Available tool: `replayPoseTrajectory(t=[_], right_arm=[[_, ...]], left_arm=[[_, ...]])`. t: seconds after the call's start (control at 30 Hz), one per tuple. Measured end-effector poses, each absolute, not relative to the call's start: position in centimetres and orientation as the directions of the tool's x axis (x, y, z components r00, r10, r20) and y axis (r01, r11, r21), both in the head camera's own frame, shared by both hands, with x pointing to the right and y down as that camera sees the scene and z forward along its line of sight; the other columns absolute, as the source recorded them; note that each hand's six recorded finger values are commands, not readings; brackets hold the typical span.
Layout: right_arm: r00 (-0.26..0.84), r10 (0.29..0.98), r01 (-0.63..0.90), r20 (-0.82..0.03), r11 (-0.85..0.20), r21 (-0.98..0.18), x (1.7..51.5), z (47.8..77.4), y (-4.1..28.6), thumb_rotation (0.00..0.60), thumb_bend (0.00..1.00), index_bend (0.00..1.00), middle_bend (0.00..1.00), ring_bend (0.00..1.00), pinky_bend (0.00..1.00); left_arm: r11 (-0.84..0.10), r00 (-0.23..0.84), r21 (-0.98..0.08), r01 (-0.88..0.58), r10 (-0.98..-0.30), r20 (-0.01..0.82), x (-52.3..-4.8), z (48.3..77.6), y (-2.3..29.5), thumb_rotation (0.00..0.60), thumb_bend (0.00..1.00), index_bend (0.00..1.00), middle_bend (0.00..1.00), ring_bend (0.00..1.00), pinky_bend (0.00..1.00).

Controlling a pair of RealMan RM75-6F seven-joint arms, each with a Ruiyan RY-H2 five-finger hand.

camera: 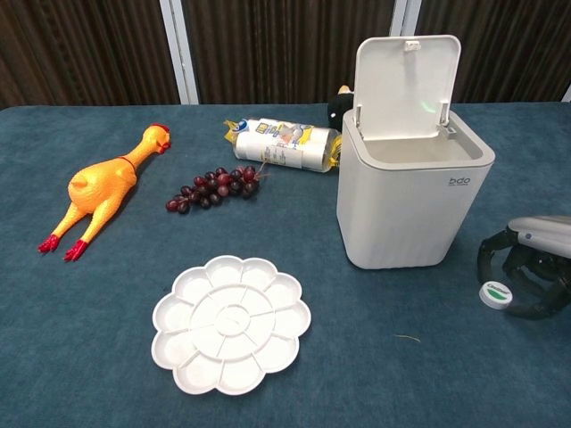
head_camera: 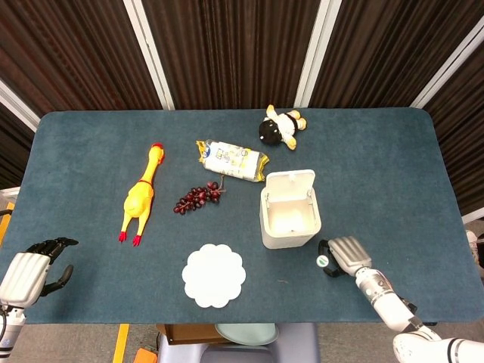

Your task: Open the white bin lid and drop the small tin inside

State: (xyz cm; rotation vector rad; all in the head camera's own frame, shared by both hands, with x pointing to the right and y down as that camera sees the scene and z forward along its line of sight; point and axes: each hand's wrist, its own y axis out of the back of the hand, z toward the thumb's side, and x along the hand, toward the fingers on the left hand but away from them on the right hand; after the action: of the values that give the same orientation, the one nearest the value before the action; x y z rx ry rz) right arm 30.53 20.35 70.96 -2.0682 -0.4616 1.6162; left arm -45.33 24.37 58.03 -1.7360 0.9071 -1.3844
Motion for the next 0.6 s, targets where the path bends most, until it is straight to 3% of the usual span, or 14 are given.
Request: replayPoseTrajectory(t=[0.4, 0.6], right_arm=[[0.246, 0.55, -0.011, -0.798, -0.822, -0.57, 30.6, 70.9, 20.4, 0.6, 0.36, 0.69, 0.88, 0.96, 0.9], [0.265, 0.591, 0.009, -0.761, -0.791, -0.611, 30.4, 69.1, 19.8, 0.6, 0.36, 0.69, 0.88, 0.96, 0.9]], left_arm=[[-0.487, 0.173, -0.869, -0.087, -0.867, 0.468, -45.4, 58.0, 24.4, 0.6, 0.44, 0.29, 0.31, 0.33, 0.43], [-0.487, 0.171, -0.869, -0.091, -0.867, 0.468, -45.4, 57.9, 24.4, 0.6, 0.44, 0.29, 0.32, 0.33, 0.43]])
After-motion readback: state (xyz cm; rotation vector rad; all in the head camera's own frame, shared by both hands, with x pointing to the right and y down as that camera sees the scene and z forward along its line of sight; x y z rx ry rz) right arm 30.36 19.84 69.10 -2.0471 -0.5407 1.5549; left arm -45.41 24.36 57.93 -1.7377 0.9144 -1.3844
